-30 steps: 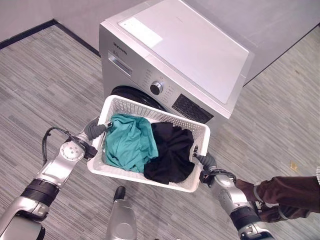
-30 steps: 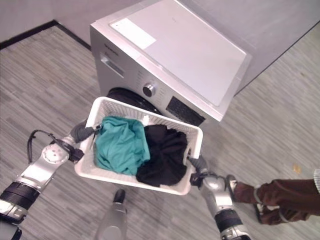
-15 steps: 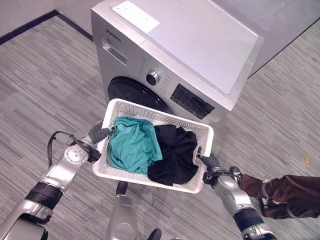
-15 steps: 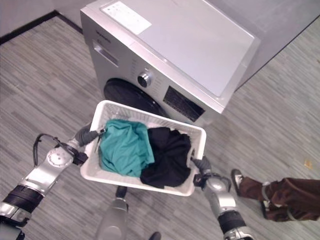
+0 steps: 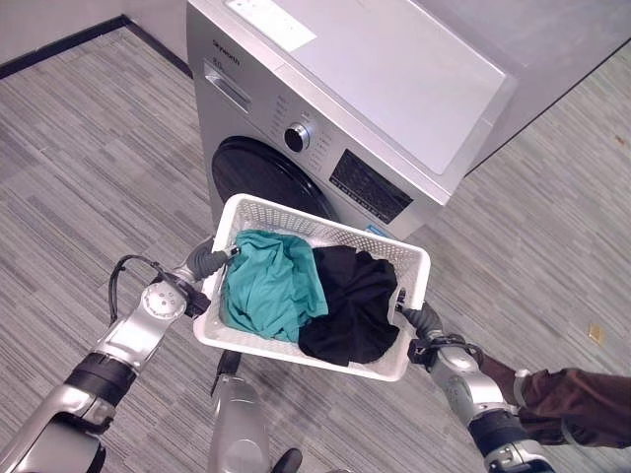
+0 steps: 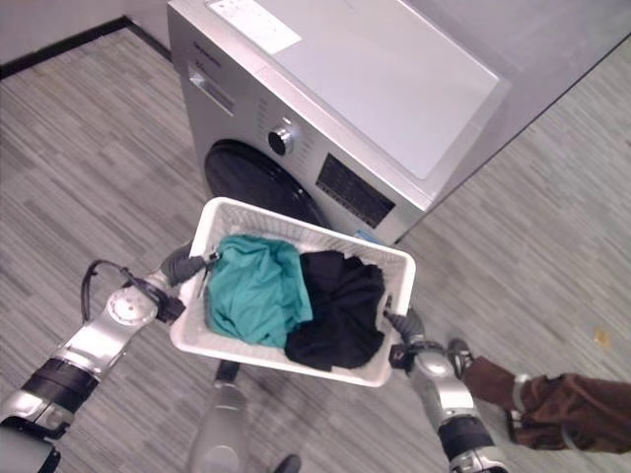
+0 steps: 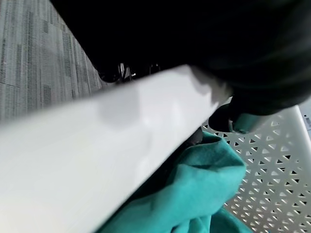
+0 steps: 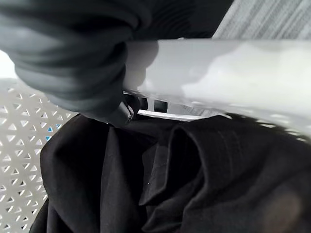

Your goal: Grab the laundry basket,head to the washer,open it,put in the laundry and shut it.

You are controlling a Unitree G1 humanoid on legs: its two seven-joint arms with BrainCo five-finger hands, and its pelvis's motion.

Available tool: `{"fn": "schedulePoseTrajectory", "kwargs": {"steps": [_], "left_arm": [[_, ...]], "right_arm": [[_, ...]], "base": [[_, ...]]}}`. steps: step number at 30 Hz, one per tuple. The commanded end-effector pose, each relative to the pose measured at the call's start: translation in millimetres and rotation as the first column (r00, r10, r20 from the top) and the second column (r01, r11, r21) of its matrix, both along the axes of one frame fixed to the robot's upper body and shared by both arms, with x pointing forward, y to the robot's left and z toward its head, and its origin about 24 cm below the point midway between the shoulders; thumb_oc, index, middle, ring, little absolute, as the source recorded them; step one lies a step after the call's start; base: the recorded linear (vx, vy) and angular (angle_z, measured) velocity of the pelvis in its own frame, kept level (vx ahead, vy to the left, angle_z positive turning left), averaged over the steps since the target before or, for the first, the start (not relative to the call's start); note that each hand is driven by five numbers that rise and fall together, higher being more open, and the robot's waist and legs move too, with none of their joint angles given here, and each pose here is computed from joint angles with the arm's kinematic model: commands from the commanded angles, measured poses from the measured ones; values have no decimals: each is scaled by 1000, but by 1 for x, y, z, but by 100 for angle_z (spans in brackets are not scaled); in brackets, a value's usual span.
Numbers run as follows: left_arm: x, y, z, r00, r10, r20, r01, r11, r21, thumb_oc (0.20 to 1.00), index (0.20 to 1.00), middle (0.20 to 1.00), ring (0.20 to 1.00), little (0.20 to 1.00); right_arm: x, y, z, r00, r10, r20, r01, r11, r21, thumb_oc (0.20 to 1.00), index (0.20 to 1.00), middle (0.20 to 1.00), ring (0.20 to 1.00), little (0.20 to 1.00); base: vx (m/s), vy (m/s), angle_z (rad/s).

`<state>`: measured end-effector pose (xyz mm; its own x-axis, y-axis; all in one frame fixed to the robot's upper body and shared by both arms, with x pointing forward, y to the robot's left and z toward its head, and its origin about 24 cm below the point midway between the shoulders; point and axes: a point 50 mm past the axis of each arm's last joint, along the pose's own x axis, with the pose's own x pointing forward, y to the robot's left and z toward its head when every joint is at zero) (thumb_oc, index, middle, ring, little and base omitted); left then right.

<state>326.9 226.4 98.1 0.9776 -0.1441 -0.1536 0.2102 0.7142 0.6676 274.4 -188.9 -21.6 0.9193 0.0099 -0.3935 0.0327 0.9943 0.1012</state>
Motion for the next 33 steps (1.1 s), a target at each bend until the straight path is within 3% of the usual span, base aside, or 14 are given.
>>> {"fn": "schedulePoseTrajectory", "kwargs": {"steps": [1, 14, 33], "left_arm": [[18, -2, 30, 990, 33, 136, -19, 994, -106, 200, 200, 200, 200, 200], [13, -38, 12, 992, -55, 114, 80, 970, -228, 200, 200, 200, 200, 200], [11, -39, 9, 990, -118, 81, 127, 985, -120, 200, 200, 200, 200, 200]], "right_arm": [[0, -23, 22, 988, -26, 152, 18, 999, 49, 200, 200, 200, 200, 200], [5, -33, 19, 995, 55, 86, -48, 995, -83, 200, 200, 200, 200, 200], [-21, -28, -14, 1000, -13, -12, 13, 1000, -3, 200, 200, 200, 200, 200]], "base": [[-128, -39, 25], [-101, 177, -14], [21, 98, 25]]}}
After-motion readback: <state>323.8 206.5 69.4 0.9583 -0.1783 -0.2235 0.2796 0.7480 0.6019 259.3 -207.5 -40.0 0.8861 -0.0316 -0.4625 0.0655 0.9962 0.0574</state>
